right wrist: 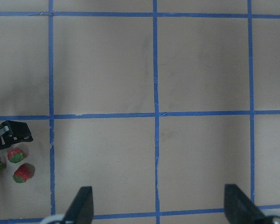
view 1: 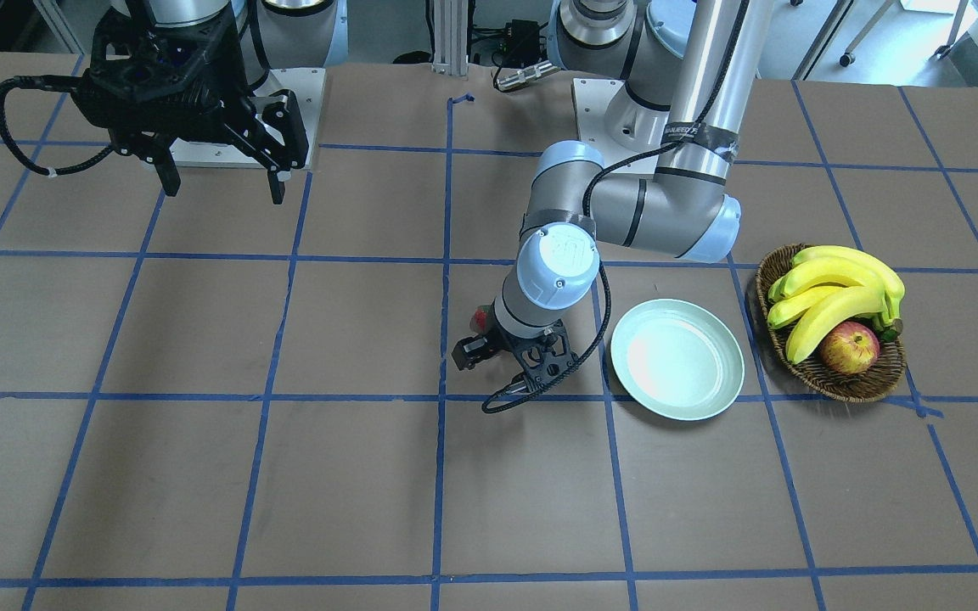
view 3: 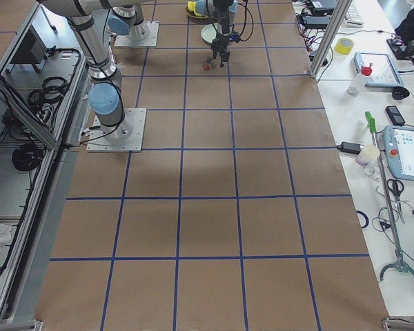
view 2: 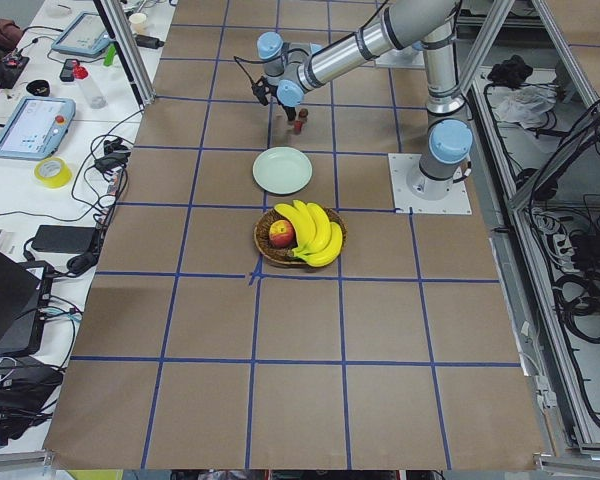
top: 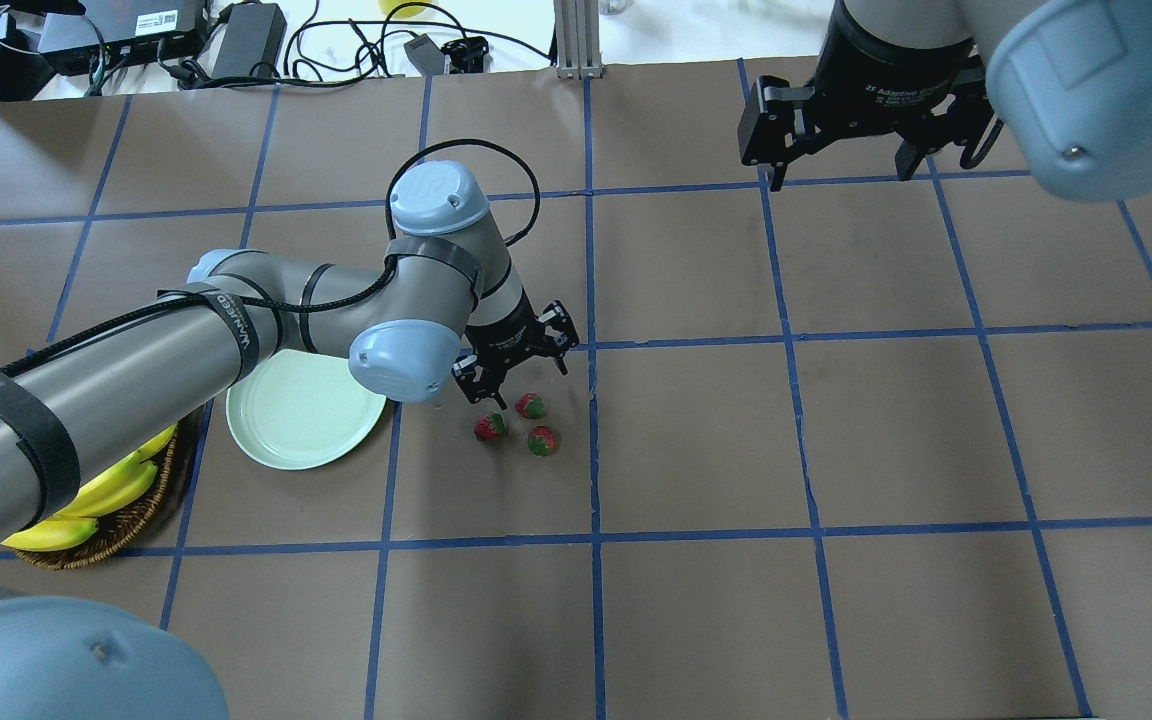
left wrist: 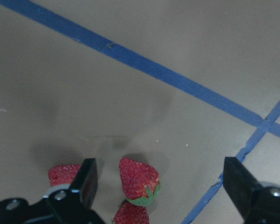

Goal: Collect all strawberries into plate
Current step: 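Lower the left gripper onto a strawberry in the cluster and grasp it, then lift the strawberry with the left gripper over the plate and release it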

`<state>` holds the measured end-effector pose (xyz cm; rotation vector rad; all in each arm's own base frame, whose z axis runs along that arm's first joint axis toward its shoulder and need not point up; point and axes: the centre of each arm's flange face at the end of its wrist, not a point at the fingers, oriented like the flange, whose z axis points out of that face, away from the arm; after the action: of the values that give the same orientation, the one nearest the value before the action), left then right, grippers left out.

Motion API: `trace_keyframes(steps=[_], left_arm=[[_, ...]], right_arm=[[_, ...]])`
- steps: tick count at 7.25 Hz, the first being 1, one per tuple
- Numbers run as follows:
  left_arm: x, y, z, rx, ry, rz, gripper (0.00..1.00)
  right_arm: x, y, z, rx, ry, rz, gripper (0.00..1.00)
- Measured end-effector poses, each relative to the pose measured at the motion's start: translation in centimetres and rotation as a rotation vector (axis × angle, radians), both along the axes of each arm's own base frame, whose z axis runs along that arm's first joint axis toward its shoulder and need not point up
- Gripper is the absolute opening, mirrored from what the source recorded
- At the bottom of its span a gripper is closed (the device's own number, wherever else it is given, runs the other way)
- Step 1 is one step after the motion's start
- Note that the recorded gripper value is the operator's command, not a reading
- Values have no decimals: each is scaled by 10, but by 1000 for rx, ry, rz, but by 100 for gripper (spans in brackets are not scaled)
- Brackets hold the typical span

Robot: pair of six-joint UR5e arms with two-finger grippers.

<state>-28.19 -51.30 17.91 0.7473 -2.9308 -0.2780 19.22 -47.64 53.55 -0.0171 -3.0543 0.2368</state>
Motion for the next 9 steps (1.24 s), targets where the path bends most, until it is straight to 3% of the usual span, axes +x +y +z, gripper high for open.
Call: trace_keyframes(steps=[1,2,3,6,9], left_arm=[[-3,4,-4,10,-5,-2,58],[-5,7,-6,16,-8,-5,20],[-5,8,-7,20,-9,-7,0],[-6,3,4,-14,-2,-14,0],[12,-30,54,-117,-40,-57,0]], right_arm=[[0,1,-1,3,-2,-5,100],[0,1,-1,7,-10,-5,100],[2,3,0,18,-29,-3,100],[5,7,0,51,-58,11,100],[5,8,0,55,-59,12,100]])
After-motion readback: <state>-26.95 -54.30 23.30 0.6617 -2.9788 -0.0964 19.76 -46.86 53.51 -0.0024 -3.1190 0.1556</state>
